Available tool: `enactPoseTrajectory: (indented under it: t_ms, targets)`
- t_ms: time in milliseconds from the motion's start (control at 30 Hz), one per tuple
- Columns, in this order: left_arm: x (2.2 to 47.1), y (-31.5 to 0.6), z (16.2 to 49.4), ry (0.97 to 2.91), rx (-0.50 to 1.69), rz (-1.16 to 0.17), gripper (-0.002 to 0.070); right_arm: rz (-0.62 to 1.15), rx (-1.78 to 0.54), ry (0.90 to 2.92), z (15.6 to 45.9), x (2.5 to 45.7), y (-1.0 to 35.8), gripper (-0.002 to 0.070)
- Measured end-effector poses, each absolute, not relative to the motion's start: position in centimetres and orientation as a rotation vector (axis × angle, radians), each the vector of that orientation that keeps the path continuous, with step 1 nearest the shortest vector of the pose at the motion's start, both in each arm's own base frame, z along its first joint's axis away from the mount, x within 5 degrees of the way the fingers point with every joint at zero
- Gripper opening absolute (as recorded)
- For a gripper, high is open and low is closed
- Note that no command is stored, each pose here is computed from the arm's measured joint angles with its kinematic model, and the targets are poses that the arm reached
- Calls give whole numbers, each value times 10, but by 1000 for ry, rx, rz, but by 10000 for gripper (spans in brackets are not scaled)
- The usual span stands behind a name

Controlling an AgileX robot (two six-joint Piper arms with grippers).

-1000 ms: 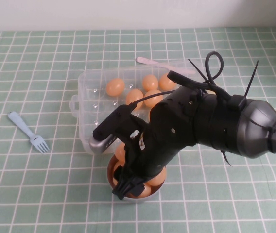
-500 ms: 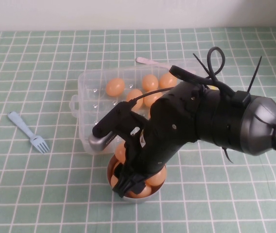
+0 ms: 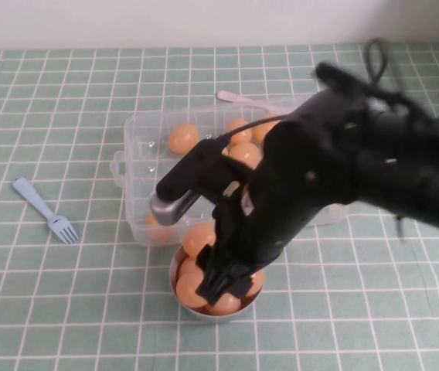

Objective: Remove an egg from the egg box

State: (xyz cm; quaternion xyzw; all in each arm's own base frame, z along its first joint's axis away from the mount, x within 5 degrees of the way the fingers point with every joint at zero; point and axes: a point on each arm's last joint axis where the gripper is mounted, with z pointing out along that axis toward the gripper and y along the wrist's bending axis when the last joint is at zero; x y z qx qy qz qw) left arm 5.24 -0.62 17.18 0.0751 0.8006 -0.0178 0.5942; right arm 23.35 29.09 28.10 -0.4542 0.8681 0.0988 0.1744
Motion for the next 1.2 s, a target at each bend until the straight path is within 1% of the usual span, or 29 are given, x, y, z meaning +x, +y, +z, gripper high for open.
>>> enactPoseTrajectory:
  t_ms: [67, 100, 167, 267, 333, 367, 467, 600, 767, 833, 1200]
  targets:
    - [52, -6, 172, 1860, 175, -41, -3, 291, -1281, 2440, 302, 225, 281, 395]
    - [52, -6, 172, 1860, 175, -41, -3, 293, -1281, 2438, 311, 220, 275, 358]
    - [52, -6, 172, 1860, 175, -41, -3, 284, -1295, 2454, 324, 210, 263, 268]
    - [52, -6, 172, 1860, 175, -41, -3, 265, -1321, 2491, 339, 198, 248, 91]
    - [52, -6, 172, 1860, 175, -41, -3, 261, -1324, 2492, 344, 194, 243, 34]
    - [52, -6, 172, 1860, 175, -41, -3, 260, -1323, 2487, 347, 192, 241, 17]
    - [52, -6, 172, 1860, 175, -41, -3, 269, -1313, 2465, 357, 186, 233, -6]
    - [52, -6, 172, 1860, 175, -41, -3, 281, -1304, 2449, 362, 171, 216, -13]
    - [52, -6, 172, 1860, 175, -41, -3, 306, -1284, 2459, 360, 151, 192, -15]
    - [52, -6, 172, 1860, 175, -41, -3, 316, -1277, 2442, 366, 143, 183, -15]
    - [52, -6, 172, 1860, 175, -41, -3, 375, -1289, 2441, 368, 135, 180, -16]
